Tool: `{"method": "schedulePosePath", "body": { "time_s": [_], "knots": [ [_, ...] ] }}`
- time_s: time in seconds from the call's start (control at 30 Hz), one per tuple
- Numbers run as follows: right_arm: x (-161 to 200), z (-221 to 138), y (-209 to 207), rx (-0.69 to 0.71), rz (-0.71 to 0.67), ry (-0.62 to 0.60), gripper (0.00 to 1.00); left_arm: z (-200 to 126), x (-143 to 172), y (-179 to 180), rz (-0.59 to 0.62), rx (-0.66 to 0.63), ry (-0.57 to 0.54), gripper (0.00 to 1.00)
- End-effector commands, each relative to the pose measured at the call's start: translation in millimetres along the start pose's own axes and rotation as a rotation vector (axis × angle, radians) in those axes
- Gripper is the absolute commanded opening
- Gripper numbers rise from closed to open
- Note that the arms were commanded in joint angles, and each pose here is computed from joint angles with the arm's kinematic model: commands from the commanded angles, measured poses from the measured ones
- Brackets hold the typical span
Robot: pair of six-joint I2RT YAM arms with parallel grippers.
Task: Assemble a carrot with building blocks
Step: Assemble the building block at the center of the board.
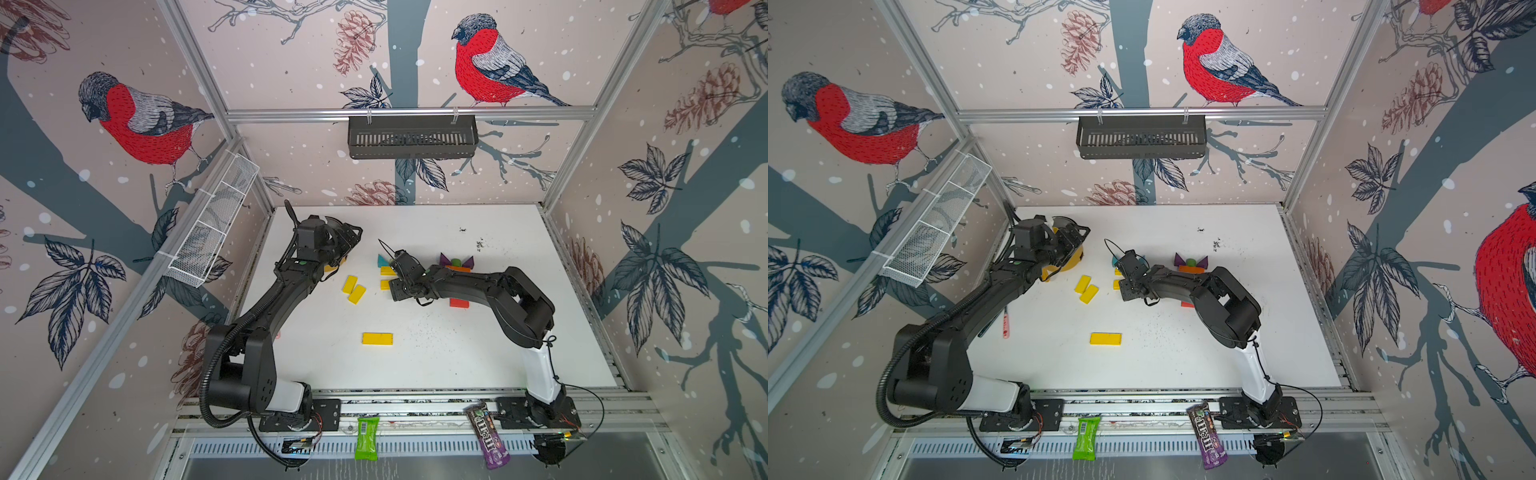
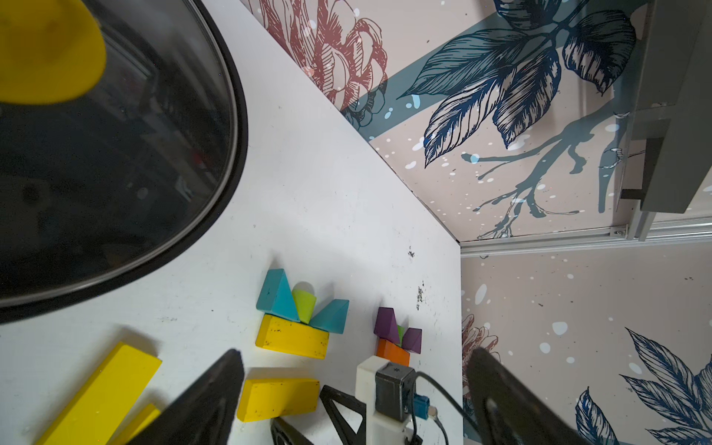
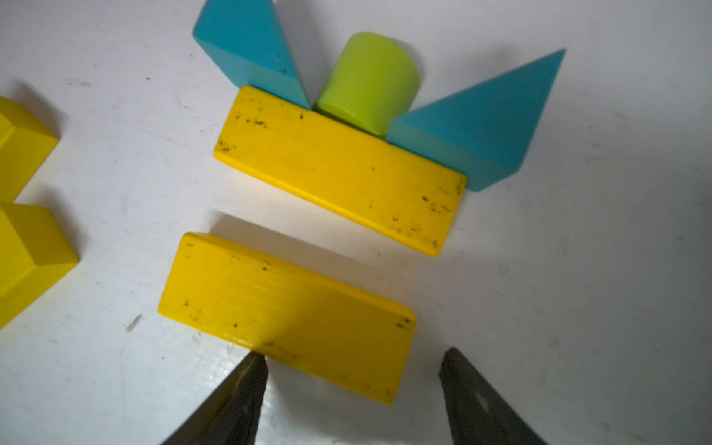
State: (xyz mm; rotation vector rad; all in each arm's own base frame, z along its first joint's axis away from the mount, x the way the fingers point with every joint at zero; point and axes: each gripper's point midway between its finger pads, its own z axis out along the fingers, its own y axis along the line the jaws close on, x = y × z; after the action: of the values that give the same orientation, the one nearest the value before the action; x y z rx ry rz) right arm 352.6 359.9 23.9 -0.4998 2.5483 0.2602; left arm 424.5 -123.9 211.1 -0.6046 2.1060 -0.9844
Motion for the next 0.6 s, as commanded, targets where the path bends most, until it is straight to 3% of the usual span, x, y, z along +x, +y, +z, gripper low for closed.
{"method": "schedulePosePath", "body": {
  "time_s": [0.0,0.57],
  "knots": [
    [3.3,0.4,-3.1,0.017,-0.024,0.019,0.72,-0.2,-4.0,-5.8,0.007,0.027,-0.014,0.91],
    [-4.4,4.8,2.5,0.012,-0.058,0.013,0.67,1.9,-2.5,-5.1,0.004,0.029,-0.006,0.91]
  ]
}}
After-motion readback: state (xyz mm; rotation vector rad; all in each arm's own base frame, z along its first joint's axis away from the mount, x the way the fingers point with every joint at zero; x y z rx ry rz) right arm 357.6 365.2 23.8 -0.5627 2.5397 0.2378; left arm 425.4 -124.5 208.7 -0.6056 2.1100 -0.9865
